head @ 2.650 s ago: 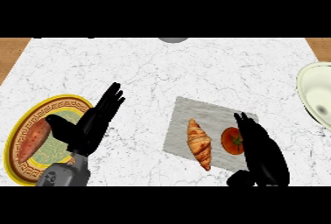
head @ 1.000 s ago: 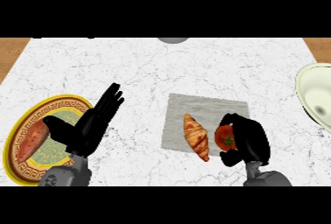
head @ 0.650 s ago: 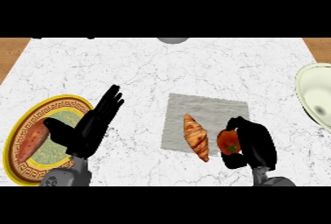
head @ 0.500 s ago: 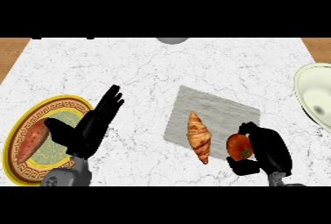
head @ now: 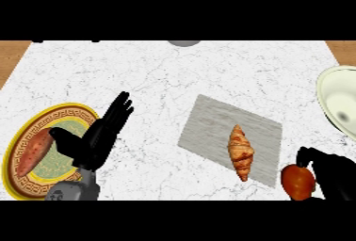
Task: Pick the tomato from the placemat and place it in the bowl
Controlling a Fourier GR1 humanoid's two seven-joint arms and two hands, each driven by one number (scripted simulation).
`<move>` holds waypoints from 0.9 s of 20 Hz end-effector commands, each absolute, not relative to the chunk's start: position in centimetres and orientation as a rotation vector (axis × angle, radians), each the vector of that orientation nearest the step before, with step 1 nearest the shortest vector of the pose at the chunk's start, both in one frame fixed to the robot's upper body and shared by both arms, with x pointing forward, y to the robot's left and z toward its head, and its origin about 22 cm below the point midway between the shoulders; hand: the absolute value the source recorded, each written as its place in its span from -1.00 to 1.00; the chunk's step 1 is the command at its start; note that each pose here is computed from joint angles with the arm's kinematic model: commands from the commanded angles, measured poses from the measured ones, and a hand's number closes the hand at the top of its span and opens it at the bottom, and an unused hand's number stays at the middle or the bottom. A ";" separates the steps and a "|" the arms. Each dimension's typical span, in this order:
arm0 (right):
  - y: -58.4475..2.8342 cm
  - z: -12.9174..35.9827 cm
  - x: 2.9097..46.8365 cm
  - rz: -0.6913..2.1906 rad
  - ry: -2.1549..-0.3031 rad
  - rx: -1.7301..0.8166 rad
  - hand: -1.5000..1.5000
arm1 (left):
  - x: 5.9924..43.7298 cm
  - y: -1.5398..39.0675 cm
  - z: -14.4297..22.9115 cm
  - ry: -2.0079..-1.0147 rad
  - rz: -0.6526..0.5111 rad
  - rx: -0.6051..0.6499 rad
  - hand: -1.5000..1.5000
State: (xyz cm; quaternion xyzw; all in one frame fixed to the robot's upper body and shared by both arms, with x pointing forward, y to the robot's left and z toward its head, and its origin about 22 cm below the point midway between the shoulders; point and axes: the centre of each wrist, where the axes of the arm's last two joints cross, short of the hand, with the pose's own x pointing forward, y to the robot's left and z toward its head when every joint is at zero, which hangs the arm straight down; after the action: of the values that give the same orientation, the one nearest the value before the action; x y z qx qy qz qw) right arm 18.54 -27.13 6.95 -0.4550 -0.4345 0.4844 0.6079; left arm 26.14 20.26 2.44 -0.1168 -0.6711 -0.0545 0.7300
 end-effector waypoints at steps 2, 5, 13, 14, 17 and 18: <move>-26.6 13.7 14.8 1.048 -1.116 -1.089 1.00 | 25.8 20.4 2.3 -1.481 -0.133 -0.267 0.00; -25.8 17.1 13.0 0.958 -1.212 -1.215 1.00 | 27.0 20.9 2.7 -1.481 -0.116 -0.245 0.00; -26.8 22.2 13.5 0.861 -1.251 -1.319 1.00 | 26.4 20.4 2.1 -1.476 -0.115 -0.269 0.00; -27.1 22.3 14.5 0.849 -1.259 -1.315 1.00 | 25.0 21.4 1.4 -1.475 -0.132 -0.251 0.00; -26.9 23.0 13.8 0.801 -1.285 -1.318 1.00 | 25.5 21.7 2.1 -1.490 -0.127 -0.264 0.00; -28.5 23.1 15.8 0.757 -1.310 -1.320 1.00 | 26.3 20.4 2.8 -1.485 -0.113 -0.272 0.00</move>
State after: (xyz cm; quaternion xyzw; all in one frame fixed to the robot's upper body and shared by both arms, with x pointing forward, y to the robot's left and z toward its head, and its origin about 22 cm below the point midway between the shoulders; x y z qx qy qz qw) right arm 17.25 -28.21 20.57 -0.5766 -0.4837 0.3530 0.5558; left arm 25.93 21.05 2.25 -0.1201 -0.6719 -0.0537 0.7289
